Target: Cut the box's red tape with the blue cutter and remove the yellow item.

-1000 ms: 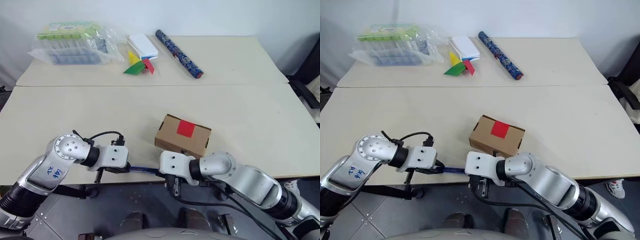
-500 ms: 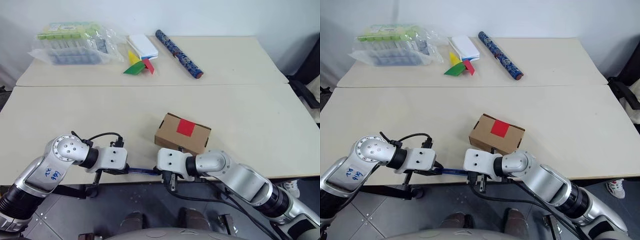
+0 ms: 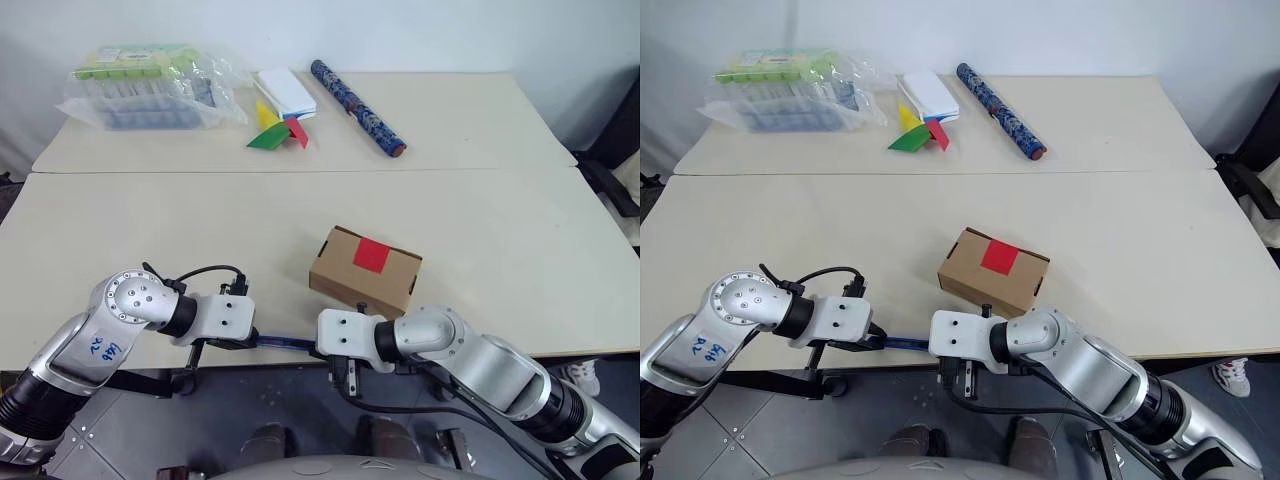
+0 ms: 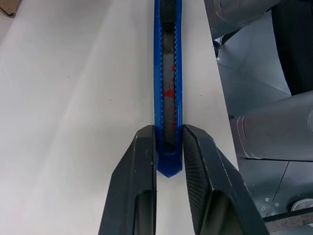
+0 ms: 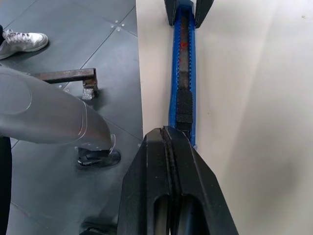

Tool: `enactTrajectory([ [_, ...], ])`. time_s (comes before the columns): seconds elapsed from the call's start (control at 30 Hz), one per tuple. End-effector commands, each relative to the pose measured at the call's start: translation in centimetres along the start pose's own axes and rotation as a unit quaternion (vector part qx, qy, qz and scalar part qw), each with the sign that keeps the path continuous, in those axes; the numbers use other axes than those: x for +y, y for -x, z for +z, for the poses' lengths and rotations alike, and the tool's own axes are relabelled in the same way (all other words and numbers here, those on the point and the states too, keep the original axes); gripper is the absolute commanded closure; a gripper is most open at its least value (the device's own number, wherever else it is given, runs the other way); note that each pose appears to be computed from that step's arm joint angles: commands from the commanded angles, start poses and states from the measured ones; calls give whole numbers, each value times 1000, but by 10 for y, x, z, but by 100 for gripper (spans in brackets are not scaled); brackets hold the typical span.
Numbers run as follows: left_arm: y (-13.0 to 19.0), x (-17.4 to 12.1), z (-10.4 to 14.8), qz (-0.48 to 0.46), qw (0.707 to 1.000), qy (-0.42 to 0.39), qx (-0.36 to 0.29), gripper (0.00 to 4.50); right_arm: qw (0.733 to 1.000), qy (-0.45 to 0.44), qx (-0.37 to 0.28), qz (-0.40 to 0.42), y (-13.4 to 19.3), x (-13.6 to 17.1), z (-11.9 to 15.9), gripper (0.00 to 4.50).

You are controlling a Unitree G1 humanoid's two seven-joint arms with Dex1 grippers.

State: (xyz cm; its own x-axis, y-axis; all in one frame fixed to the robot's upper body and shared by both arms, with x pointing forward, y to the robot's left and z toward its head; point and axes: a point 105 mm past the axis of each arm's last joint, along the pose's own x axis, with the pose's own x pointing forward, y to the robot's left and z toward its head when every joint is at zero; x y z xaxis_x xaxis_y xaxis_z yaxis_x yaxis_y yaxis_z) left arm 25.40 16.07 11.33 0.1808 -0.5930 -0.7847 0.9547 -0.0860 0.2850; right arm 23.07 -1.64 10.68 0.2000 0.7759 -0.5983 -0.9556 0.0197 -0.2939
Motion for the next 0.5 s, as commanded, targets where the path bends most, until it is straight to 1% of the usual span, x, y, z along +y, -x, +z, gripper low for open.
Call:
enactTrajectory([
  [0.03, -8, -12, -18, -29, 999, 22, 34, 407, 1000, 0, -7, 0, -5, 3, 1, 448],
  [0.27, -6, -14, -19, -33, 998, 18, 42, 407, 1000, -9, -21, -11, -1, -1, 6, 448],
  [0.4, -5, -13, -19, -34, 998, 13, 49, 407, 996, -43, -76, -19, 9, -4, 24, 448],
  [0.5, -6, -12, -18, -33, 998, 11, 50, 407, 996, -49, -70, -25, 11, -6, 20, 448],
])
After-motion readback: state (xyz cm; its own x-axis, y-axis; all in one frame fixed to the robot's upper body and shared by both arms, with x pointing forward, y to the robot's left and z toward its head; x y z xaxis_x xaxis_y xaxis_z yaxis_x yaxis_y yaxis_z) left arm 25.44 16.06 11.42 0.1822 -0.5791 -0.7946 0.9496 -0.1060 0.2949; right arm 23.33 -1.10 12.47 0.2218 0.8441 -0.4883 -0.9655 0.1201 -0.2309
